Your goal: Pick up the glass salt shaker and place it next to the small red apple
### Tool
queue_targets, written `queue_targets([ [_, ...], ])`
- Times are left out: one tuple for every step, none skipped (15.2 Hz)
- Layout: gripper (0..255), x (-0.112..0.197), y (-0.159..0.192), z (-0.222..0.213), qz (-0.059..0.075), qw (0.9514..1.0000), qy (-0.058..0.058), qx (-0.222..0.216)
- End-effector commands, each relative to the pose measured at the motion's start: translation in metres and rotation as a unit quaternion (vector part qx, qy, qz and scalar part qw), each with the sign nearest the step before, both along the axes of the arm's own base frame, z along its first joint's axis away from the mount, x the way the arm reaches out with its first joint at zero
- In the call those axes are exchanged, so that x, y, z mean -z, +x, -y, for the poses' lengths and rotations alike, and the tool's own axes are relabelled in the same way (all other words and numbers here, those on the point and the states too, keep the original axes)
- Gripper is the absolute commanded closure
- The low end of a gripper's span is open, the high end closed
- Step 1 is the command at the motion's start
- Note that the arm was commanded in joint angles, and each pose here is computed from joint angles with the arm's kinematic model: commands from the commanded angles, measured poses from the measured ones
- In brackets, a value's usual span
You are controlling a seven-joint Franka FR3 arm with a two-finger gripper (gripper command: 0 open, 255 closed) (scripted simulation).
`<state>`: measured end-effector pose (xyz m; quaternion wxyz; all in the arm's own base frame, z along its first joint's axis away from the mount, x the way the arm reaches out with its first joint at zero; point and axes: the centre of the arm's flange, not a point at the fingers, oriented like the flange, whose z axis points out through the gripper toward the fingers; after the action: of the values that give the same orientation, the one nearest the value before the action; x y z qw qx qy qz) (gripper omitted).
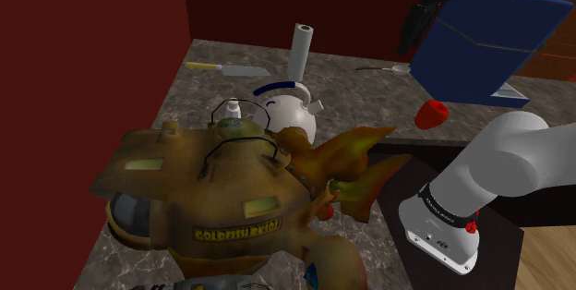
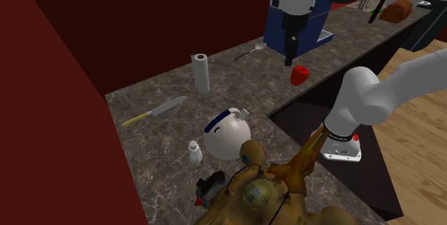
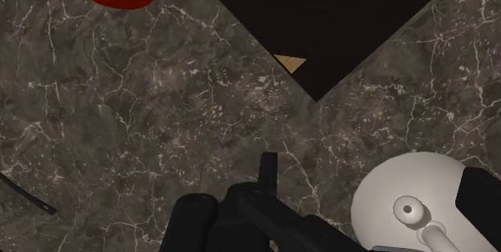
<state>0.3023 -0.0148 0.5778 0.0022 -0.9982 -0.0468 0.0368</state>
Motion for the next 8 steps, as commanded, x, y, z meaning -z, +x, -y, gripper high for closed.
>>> queue_targets([
  [0, 0.000, 0.000, 0.000, 0.000, 1.0000, 0.000, 0.000],
  [0, 0.005, 0.008, -0.009, 0.000, 1.0000, 0.000, -0.001],
  [0, 0.009, 0.016, -0.019, -0.001, 1.0000, 0.000, -0.002],
  [0, 0.014, 0.024, -0.028, -0.001, 1.0000, 0.000, -0.003],
  [0, 0.019, 0.033, -0.038, -0.002, 1.0000, 0.000, -0.004],
  [0, 0.023, 0.041, -0.047, -0.002, 1.0000, -0.001, -0.005],
  [0, 0.028, 0.049, -0.057, -0.003, 1.0000, -0.001, -0.006],
  [0, 0.033, 0.057, -0.066, -0.003, 1.0000, -0.001, -0.007],
])
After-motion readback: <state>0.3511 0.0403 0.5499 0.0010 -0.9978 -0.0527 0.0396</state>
